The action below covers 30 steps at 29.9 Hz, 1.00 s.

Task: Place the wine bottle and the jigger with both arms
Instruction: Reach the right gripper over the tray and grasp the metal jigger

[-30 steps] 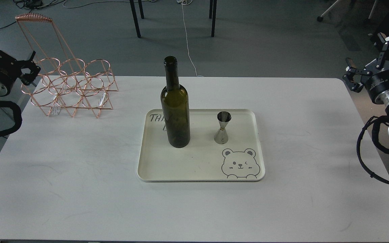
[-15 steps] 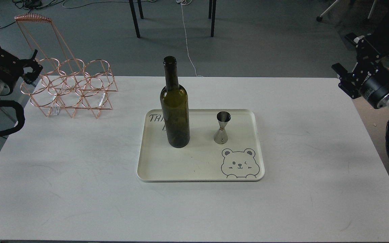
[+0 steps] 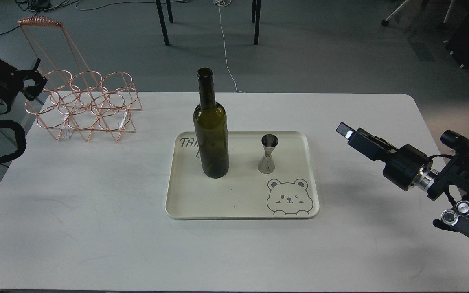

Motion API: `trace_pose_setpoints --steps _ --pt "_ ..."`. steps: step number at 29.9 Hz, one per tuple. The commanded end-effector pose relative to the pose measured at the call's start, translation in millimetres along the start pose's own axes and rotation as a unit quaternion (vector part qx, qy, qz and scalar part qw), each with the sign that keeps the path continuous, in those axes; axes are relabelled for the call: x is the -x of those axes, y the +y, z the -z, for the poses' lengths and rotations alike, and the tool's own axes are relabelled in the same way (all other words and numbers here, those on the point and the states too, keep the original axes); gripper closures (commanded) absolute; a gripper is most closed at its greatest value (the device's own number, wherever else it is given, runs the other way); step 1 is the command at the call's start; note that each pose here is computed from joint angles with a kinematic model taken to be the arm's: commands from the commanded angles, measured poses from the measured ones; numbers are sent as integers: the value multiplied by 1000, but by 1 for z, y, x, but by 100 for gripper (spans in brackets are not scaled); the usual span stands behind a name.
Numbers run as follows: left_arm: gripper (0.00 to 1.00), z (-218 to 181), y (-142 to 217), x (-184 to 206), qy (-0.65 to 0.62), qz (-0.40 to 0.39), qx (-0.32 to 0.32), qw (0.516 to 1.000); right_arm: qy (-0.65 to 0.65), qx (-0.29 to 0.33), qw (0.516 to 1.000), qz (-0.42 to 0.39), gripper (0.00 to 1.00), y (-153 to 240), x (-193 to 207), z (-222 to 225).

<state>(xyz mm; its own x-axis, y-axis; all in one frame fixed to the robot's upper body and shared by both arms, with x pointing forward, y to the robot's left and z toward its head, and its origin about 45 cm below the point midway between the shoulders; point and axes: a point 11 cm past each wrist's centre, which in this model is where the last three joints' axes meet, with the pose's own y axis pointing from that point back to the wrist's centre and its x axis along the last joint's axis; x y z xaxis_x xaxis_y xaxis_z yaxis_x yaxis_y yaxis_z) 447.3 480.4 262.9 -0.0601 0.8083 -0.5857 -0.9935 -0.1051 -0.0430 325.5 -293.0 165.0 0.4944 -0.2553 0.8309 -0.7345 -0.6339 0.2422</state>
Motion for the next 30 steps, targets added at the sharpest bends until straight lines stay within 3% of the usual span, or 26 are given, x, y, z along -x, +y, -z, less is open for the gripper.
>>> trace_pose_setpoints --steps 1,11,22,25,30 --pt "2 1 0 0 1 0 1 1000 77 -21 996 42 3 -19 21 -1" --pt "2 -16 1 -5 -6 -4 13 1000 158 -70 979 110 31 -100 51 21" --pt "2 -31 3 -9 -16 -8 23 1000 178 -73 976 101 35 -139 50 37" --pt "2 -32 2 -7 -16 -7 24 1000 182 -69 976 99 43 -141 46 36" --pt "2 -35 -1 -3 -16 -3 26 1000 185 -59 976 98 64 -145 45 32"
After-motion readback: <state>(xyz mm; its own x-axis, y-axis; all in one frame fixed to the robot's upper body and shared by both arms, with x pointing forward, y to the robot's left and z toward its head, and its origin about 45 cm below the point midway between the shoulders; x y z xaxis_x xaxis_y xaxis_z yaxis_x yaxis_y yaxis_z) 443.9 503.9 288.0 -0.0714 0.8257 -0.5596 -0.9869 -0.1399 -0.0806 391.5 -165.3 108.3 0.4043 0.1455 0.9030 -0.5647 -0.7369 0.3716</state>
